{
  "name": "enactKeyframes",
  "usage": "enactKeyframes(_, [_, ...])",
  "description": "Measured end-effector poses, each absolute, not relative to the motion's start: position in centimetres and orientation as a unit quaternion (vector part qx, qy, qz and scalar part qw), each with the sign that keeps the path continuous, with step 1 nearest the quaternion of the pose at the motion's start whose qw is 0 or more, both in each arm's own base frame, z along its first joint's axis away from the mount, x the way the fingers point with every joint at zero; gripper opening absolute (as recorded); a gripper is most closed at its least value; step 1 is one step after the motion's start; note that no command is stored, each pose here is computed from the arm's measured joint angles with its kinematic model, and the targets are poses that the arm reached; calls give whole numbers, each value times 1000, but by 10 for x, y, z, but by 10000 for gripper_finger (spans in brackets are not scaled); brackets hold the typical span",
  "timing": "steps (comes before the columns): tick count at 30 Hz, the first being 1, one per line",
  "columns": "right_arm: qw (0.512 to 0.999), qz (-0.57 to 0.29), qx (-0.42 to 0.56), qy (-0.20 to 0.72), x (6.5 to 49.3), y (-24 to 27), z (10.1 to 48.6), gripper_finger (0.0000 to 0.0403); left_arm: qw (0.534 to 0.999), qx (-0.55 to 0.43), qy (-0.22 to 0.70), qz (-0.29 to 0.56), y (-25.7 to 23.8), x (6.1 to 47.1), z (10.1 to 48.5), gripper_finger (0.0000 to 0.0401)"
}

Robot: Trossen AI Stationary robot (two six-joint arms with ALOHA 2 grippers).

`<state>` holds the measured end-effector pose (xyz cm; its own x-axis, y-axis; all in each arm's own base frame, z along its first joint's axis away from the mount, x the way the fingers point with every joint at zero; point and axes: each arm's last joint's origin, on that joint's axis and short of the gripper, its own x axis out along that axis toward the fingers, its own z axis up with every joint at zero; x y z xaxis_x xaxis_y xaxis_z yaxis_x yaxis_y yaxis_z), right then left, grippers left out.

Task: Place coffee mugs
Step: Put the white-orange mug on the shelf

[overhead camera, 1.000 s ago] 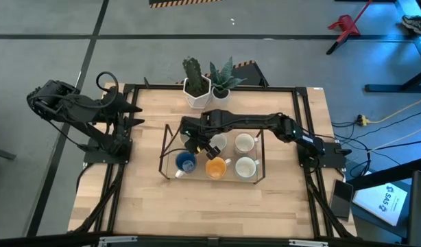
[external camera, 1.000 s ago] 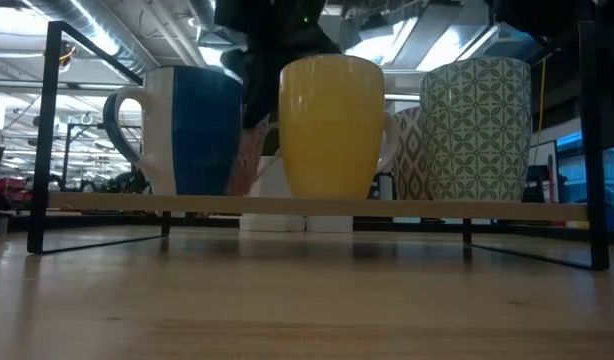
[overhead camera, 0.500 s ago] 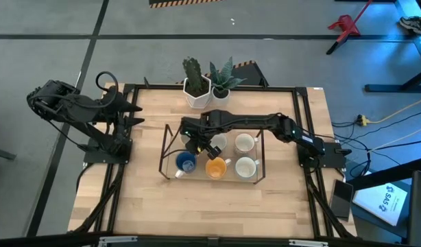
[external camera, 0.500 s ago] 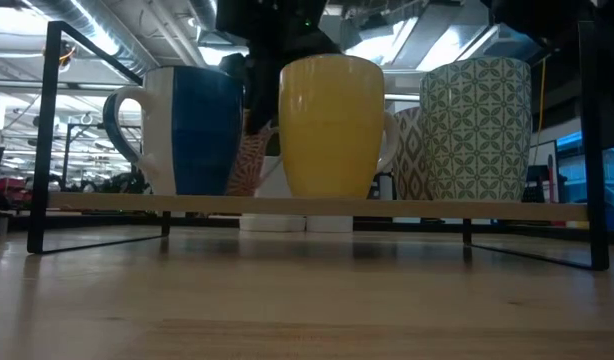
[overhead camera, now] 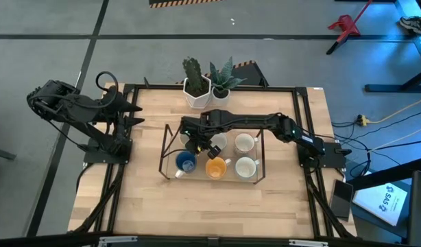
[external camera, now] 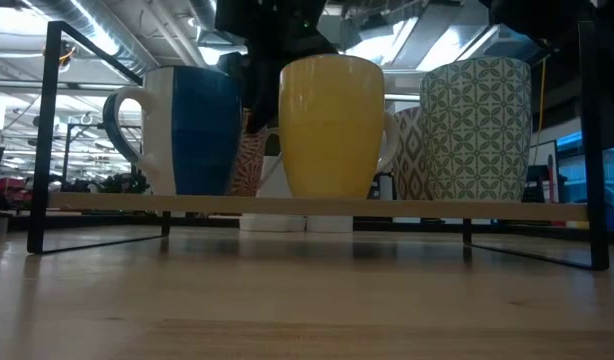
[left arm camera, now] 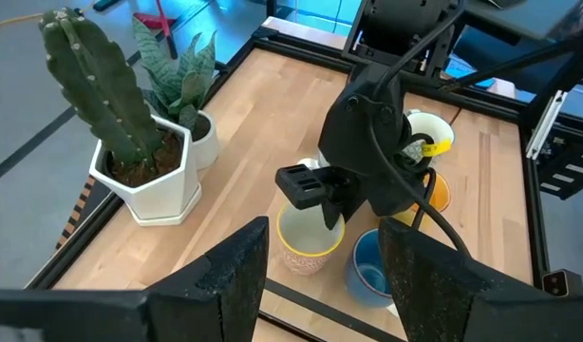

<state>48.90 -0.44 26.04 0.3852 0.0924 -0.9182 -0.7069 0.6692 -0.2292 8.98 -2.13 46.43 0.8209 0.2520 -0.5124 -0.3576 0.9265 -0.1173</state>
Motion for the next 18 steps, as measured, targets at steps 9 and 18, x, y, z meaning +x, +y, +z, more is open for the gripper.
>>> enactKeyframes(9, [786, 248, -322, 466, 495, -4, 263, 109, 948, -105, 253, 161, -21, 90, 464, 194])
enactKeyframes(18, [798, 232, -335, 445, 500, -5, 266, 110, 948, -105, 253, 161, -21, 90, 464, 194])
